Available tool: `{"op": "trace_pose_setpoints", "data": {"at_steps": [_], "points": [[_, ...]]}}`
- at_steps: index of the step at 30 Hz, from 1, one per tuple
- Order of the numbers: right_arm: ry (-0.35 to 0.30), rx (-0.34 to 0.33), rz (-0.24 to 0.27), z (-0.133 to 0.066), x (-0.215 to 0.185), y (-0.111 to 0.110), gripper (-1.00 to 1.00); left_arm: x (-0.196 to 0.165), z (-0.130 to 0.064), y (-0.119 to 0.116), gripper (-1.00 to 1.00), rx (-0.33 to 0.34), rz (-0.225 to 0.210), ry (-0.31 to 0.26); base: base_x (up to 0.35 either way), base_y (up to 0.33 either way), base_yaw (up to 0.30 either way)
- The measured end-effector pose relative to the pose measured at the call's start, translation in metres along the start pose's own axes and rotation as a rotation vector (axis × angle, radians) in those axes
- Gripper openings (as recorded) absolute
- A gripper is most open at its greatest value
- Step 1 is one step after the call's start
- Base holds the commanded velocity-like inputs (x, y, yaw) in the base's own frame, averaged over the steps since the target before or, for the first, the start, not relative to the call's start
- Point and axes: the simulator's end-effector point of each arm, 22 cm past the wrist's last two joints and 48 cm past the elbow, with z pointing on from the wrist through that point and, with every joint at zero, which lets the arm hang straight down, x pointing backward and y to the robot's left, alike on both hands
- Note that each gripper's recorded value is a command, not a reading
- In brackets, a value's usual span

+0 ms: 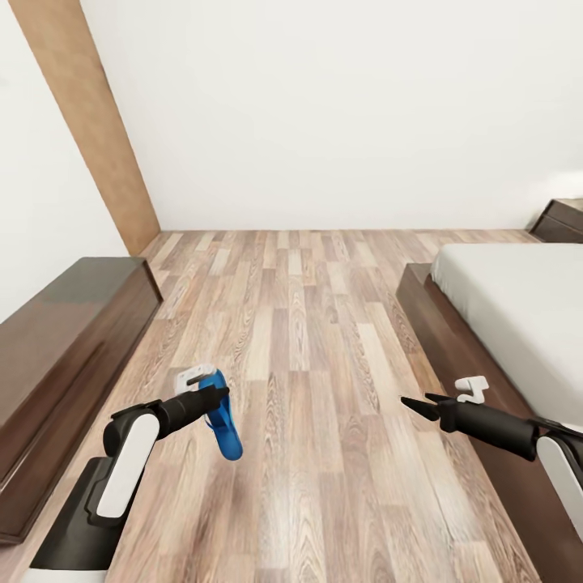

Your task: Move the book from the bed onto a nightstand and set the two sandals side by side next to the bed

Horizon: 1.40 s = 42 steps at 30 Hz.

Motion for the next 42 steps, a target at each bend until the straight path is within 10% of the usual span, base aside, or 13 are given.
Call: {"op": "trace_pose_setpoints", "data": {"at_steps": [42], "points": [[-0.003, 0.010, 0.004, -0.0011, -0.0030, -0.0047, 1.00, 0.0011, 0.0002, -0.0007, -1.00, -0.004, 0.002, -0.001, -0.007, 0.006, -0.292]]}}
